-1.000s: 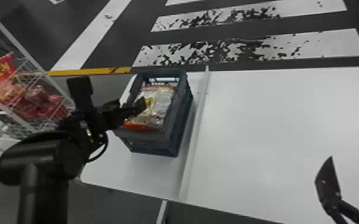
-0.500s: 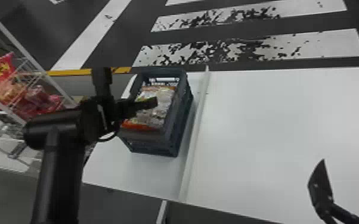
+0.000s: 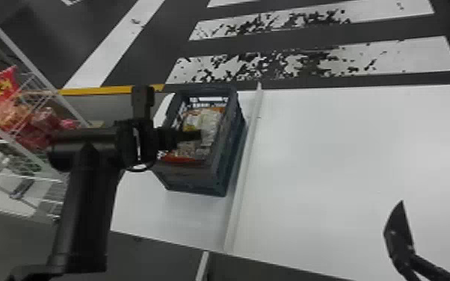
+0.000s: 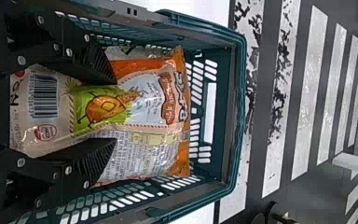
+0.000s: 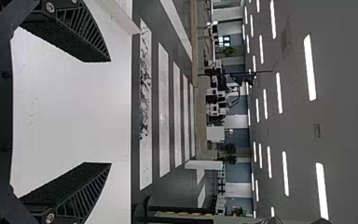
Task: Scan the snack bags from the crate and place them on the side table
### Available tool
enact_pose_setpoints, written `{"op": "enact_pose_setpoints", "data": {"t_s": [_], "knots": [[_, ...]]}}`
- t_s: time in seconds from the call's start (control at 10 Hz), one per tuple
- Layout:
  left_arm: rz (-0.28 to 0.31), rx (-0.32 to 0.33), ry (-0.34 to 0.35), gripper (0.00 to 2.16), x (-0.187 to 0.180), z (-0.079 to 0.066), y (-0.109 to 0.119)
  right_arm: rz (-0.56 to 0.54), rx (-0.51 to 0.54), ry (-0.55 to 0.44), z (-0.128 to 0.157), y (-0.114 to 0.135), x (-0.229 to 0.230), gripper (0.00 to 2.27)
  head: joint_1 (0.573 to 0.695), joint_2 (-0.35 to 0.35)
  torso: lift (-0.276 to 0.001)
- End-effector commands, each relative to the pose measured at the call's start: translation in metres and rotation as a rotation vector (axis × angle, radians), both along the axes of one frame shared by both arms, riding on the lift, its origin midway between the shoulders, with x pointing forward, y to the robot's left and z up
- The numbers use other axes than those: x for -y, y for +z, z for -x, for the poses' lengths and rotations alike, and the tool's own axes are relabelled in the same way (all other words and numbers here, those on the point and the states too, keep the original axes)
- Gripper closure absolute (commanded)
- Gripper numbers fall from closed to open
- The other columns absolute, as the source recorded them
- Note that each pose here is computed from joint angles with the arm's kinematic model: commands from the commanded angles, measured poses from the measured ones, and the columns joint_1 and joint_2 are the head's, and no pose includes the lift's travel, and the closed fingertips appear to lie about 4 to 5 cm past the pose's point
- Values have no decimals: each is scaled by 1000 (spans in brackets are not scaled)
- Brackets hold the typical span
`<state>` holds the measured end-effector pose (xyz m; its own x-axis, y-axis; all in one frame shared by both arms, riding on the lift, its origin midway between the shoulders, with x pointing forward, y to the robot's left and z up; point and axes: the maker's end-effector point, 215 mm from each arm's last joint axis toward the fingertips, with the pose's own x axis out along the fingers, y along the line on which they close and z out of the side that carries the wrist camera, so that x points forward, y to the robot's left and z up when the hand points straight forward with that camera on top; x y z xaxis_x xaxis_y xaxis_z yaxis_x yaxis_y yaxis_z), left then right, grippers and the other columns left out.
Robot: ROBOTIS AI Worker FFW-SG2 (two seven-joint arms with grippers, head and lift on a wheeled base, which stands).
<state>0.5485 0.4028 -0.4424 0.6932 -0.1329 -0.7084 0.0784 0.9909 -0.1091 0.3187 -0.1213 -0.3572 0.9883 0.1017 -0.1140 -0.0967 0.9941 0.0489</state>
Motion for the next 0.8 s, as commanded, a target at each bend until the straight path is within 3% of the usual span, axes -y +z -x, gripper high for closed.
{"op": "enact_pose_setpoints", "data": {"t_s": [0.0,0.3,0.7], "knots": [[24,18,4,2132,-12,1,11,8,-8,2,-3,-3,0,87,695,350,-81],[46,96,26,2132,-39,5,51,18,-21,4,-5,-10,0,87,695,350,-81],[195,158,37,2135,-35,27,96,18,-22,5,-5,-10,0,87,695,350,-81]]}}
